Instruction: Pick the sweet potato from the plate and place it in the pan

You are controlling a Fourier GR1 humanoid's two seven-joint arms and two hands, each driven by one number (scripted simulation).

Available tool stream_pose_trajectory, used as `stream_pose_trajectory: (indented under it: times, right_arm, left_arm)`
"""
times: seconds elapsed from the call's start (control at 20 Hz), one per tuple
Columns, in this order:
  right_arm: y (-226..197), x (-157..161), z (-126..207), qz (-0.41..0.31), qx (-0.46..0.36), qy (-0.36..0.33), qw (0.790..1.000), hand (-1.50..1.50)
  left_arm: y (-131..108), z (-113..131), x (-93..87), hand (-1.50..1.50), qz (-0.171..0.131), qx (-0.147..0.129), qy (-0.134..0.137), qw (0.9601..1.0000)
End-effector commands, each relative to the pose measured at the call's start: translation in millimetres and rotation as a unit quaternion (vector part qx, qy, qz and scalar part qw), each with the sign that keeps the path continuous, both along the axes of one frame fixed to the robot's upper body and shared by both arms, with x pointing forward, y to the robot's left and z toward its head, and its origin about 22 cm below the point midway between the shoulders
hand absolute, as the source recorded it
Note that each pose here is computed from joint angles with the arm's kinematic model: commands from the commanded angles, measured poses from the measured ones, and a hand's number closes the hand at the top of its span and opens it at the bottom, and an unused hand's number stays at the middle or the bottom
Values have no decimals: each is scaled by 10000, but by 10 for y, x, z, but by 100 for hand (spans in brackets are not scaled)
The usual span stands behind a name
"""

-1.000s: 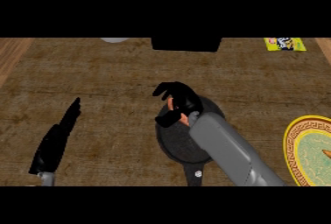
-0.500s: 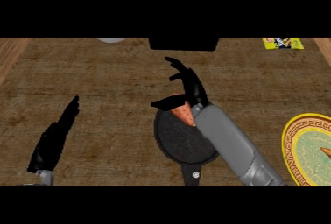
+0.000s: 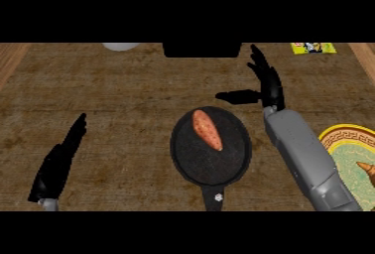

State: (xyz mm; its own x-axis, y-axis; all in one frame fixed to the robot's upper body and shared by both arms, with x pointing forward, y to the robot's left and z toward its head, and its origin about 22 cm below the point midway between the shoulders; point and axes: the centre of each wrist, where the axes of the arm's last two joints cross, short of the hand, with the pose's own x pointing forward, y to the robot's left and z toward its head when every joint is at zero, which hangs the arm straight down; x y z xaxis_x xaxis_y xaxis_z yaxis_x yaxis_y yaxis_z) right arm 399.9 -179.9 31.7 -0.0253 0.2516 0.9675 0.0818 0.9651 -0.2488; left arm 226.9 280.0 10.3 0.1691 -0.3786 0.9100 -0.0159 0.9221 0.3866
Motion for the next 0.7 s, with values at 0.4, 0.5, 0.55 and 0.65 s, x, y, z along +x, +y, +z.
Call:
stream_pose_trajectory:
  times: [0.4, 0.5, 0.55, 0.65]
  right_arm:
    - [-1823, -227, 138, -258, -148, -453, 9985, -150]
    - [-2065, -388, 184, -268, -282, -463, 9982, -150]
    - [-2341, -472, 138, -131, -206, -482, 9985, -150]
    - [-2422, -575, 26, -131, -273, -428, 9986, -150]
  left_arm:
    - [43, -144, 42, 0, -7, -137, 134, 9998]
    - [17, -109, -12, 0, -57, -89, 2, 9999]
    - [52, -77, 67, 0, -47, -13, -6, 10000]
    - [122, -30, -26, 0, -9, 1, 11, 10000]
